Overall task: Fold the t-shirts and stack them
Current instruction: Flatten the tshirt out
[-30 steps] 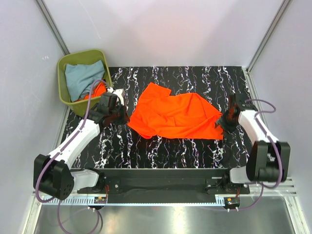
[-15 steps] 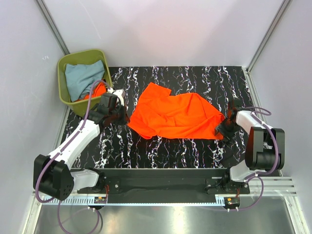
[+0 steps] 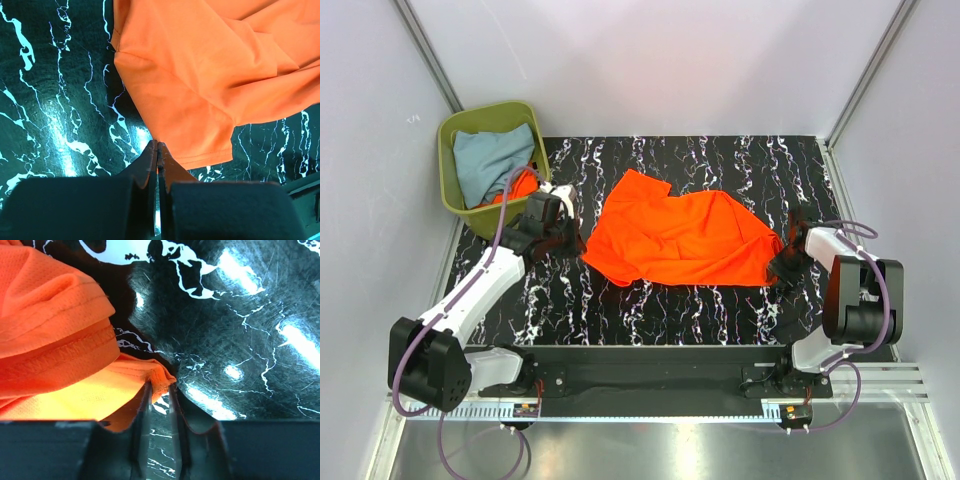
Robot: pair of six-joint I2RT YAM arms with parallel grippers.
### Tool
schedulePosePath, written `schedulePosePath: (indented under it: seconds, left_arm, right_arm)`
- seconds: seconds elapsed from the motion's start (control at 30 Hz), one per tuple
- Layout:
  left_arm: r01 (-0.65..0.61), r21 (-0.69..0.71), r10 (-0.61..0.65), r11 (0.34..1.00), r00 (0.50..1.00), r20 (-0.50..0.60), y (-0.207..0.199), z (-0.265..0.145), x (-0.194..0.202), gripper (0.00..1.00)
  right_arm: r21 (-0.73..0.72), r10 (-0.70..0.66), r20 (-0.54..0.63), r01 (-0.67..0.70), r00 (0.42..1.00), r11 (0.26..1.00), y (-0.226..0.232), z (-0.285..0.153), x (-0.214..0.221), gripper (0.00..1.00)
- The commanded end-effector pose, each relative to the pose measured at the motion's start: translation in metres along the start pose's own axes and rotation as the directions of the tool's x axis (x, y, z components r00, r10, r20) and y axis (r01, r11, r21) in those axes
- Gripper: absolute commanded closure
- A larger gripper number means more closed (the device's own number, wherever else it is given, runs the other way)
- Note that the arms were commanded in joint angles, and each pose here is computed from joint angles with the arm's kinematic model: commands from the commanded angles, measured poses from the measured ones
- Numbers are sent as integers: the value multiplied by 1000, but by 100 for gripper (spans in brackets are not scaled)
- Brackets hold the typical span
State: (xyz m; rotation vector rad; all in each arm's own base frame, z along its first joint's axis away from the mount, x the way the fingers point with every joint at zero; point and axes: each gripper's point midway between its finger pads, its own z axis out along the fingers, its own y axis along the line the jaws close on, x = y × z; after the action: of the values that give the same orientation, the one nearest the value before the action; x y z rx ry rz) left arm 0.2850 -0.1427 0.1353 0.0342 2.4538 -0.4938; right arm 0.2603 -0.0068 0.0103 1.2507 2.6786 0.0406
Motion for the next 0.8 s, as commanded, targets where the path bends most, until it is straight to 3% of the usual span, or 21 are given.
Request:
schedulePosePath:
  seconds: [0.0,0.07,0.1,0.3,0.43,0.53,0.63,0.67,0.73,0.77]
  left_arm:
    - [10,26,-12,1000,997,79,-8,-10,-18,100]
    - [19,35,-22,999,995,97,-11,-14,-24,100]
    - [17,42,-22,999,992,122,-15,-19,-33,100]
    - [25,84,-48,996,956,290,-40,-43,-102,100]
    - [-17,116,-29,993,923,383,-60,-53,-155,100]
    - [-128,170,29,977,871,490,-89,-75,-202,100]
    - [-276,216,90,937,785,613,-121,-110,-241,100]
    - [-332,215,109,918,735,669,-131,-128,-255,100]
    - [-379,211,122,901,687,716,-141,-146,-266,100]
    - [-414,198,129,888,639,758,-148,-167,-276,100]
  right_arm:
    - [8,-16,19,15,1000,1000,-3,3,-3,78]
    - [-10,-28,70,29,997,1000,2,-15,-15,88]
    - [3,-36,77,36,996,999,-1,-23,-17,100]
    - [-134,5,258,31,966,990,42,-91,-71,100]
    - [-275,51,441,81,896,958,83,-153,-123,100]
    - [-332,58,575,168,816,928,107,-211,-157,100]
    - [-377,106,688,229,718,897,118,-269,-180,100]
    - [-405,134,722,257,679,877,123,-297,-186,100]
    - [-433,159,760,309,630,847,124,-331,-184,100]
    - [-451,187,777,325,602,831,124,-348,-185,100]
